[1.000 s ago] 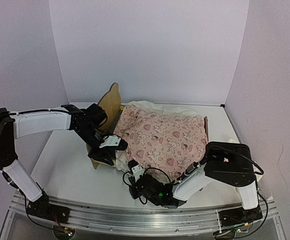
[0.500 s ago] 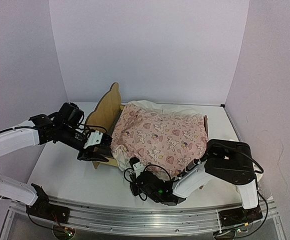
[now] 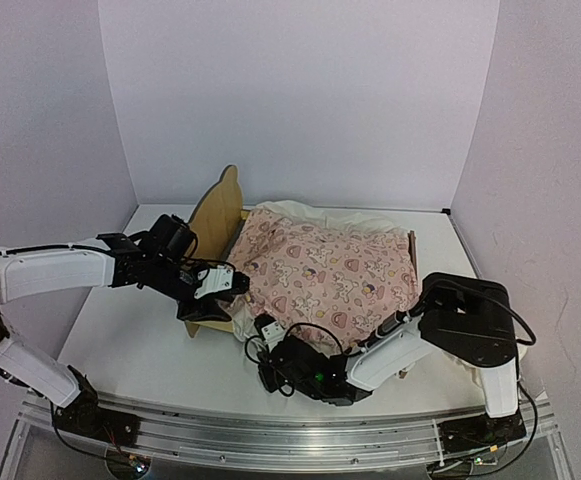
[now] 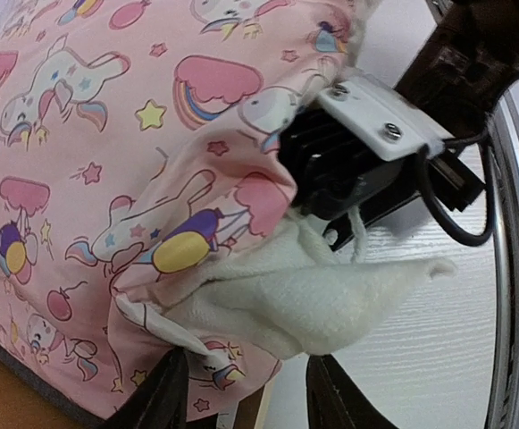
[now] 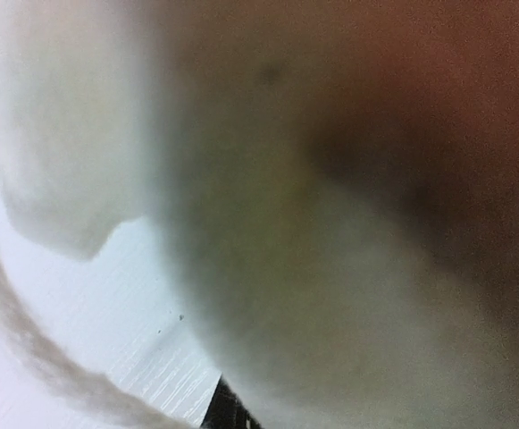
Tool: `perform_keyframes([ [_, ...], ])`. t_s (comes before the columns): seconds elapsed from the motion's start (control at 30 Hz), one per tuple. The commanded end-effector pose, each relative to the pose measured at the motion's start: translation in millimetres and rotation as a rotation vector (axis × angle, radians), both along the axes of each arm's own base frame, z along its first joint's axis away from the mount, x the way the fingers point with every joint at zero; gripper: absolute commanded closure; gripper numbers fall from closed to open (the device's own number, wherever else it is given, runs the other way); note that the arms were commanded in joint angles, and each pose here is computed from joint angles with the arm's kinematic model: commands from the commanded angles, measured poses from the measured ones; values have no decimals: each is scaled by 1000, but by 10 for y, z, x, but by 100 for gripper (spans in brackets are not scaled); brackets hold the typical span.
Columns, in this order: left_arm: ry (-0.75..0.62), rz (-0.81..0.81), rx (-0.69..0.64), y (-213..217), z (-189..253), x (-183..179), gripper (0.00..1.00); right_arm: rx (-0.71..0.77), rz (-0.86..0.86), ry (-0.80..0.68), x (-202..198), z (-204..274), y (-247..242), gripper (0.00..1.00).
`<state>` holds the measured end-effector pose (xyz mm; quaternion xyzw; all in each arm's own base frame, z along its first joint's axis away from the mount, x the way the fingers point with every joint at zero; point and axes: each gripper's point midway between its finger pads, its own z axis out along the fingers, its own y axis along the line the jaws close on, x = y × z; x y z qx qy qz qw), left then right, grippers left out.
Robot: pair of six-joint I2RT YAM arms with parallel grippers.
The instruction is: Set up the pet bed
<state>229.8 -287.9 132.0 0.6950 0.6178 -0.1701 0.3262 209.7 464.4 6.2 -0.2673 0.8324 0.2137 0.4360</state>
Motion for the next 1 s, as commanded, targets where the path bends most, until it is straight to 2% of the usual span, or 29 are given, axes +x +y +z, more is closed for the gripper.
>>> perform_keyframes([
  [0.0,-44,41,-17,-59,145,153,78,3,150,23,-212,238,184,100],
  [0.07,-70,65,2,-26,165,214,94,10,224,52,-342,291,226,100],
  [0.1,-87,78,18,6,164,248,98,4,260,74,-417,296,231,100],
  [0.3,-94,70,93,204,205,215,100,-11,439,196,-795,374,225,98],
  [0.33,-97,66,104,235,210,209,100,-8,455,209,-834,390,221,94],
  [0.4,-97,60,126,283,190,191,100,-10,496,227,-913,460,221,70],
  [0.43,-92,61,136,302,172,181,100,-19,519,238,-955,516,208,62],
  [0.5,-80,60,152,335,151,153,100,-46,530,255,-994,641,136,55],
  [0.6,-83,53,176,393,134,120,100,-65,482,258,-948,992,-84,51],
  [0.67,-107,53,208,455,119,136,100,-111,367,216,-769,1230,-371,50],
  [0.77,-153,62,268,576,105,197,100,-181,65,153,-382,1565,-1009,49],
  [0.9,-210,91,310,679,156,276,100,-230,-399,196,-8,1719,-2113,48],
  [0.97,-226,103,317,704,153,298,100,-218,-551,222,55,1710,-2486,47],
])
